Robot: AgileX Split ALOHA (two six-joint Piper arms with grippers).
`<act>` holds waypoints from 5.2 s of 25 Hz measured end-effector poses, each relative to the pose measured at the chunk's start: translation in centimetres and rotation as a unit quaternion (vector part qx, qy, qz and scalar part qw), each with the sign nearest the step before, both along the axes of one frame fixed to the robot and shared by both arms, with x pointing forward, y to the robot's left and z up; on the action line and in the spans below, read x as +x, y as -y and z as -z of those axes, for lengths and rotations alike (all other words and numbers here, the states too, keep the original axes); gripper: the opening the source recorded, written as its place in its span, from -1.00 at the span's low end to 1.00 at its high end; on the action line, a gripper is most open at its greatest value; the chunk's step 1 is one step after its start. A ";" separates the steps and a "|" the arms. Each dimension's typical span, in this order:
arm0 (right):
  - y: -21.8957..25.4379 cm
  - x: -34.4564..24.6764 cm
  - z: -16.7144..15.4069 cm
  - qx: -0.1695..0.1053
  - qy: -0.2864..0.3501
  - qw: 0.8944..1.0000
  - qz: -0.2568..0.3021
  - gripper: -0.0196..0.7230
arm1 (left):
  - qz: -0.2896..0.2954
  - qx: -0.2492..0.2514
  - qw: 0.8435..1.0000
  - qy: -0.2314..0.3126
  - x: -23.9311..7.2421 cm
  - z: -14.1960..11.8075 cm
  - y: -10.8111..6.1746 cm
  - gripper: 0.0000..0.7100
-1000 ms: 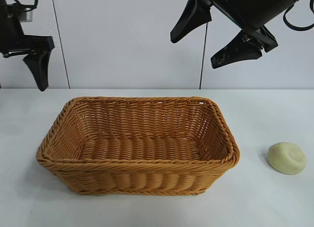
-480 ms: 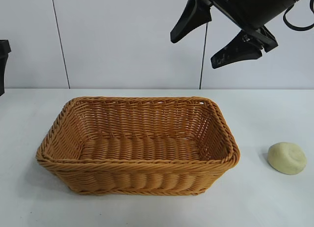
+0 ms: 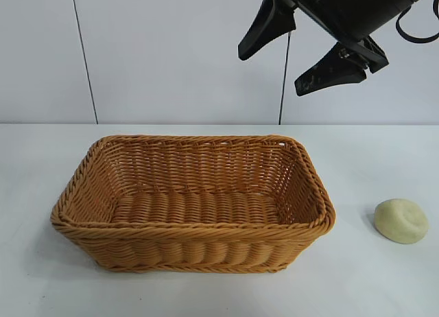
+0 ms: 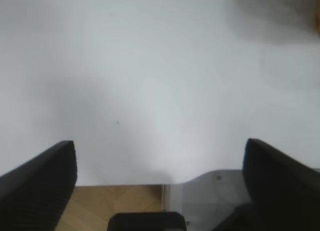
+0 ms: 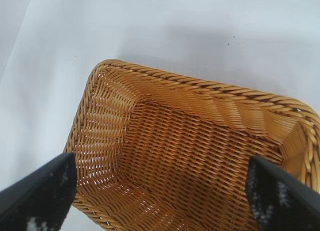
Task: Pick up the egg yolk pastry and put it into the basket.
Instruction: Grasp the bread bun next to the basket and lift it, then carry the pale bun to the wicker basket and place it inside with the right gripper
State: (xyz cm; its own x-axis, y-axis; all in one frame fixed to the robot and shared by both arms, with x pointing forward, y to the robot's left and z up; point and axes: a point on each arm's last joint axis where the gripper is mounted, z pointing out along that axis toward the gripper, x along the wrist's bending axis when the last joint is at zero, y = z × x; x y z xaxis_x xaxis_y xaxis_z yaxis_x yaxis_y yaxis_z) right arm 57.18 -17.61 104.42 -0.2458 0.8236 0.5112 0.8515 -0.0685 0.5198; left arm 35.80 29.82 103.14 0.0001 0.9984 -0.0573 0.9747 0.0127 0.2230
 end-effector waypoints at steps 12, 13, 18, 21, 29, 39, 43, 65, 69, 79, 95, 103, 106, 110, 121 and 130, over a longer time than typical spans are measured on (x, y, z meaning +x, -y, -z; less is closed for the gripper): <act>0.0 0.0 0.0 0.000 0.000 1.000 0.000 0.76 | -0.003 -0.004 0.953 0.303 -8.7 -1.6 0.3 0.96; 0.0 0.0 0.0 0.000 0.000 1.000 0.000 0.76 | -0.003 -0.005 0.948 0.317 -9.2 -1.7 0.3 0.96; 0.0 0.0 0.0 0.000 0.000 1.000 0.000 0.76 | -0.003 -0.005 0.936 0.353 -10.3 -1.8 0.3 0.96; 0.0 0.0 0.0 0.000 0.000 1.000 0.000 0.76 | -0.003 -0.005 0.929 0.370 -10.8 -1.8 0.4 0.96; 0.0 0.0 0.0 -0.003 -0.001 1.000 -0.003 0.76 | -0.002 -0.005 0.908 0.418 -12.4 -1.9 0.4 0.96; 1.1 -0.1 0.6 -0.075 -0.013 0.997 -0.004 0.76 | 0.015 -0.013 0.907 0.420 -12.5 -1.9 0.4 0.96; 4.3 0.3 1.2 -0.129 -0.042 0.990 0.047 0.76 | 0.015 -0.013 0.907 0.420 -12.5 -1.9 0.4 0.96; 11.4 2.6 12.2 -0.229 -0.232 0.941 0.087 0.76 | 0.015 -0.013 0.907 0.420 -12.5 -1.9 0.4 0.96; 11.4 2.9 15.4 -0.234 -0.265 0.932 0.079 0.76 | 0.015 -0.013 0.907 0.420 -12.5 -1.9 0.4 0.96; 11.5 2.9 16.2 -0.235 -0.273 0.930 0.077 -0.53 | 0.015 -0.013 0.907 0.420 -12.5 -1.9 0.4 0.96; 11.3 3.7 4.1 -0.224 -0.183 0.954 0.084 -0.63 | 0.015 -0.013 0.907 0.420 -12.5 -1.9 0.4 0.96; 8.6 4.9 0.6 -0.227 -0.135 0.963 0.055 -0.63 | 0.015 -0.013 0.907 0.420 -12.5 -1.9 0.4 0.96; 5.3 4.7 -0.1 -0.230 -0.113 0.966 0.017 -0.63 | 0.015 -0.013 0.907 0.420 -12.5 -1.9 0.4 0.96; -0.4 3.6 -0.5 -0.233 -0.081 0.968 -0.050 -0.63 | 0.015 -0.013 0.907 0.420 -12.5 -1.9 0.4 0.96; -11.8 1.2 5.1 -0.234 -0.067 0.958 -0.151 -0.63 | 0.015 -0.013 0.907 0.420 -12.5 -1.9 0.4 0.96; -14.0 1.8 11.4 -0.240 -0.101 0.952 -0.158 -0.41 | 0.015 -0.013 0.907 0.420 -12.5 -1.9 0.4 0.96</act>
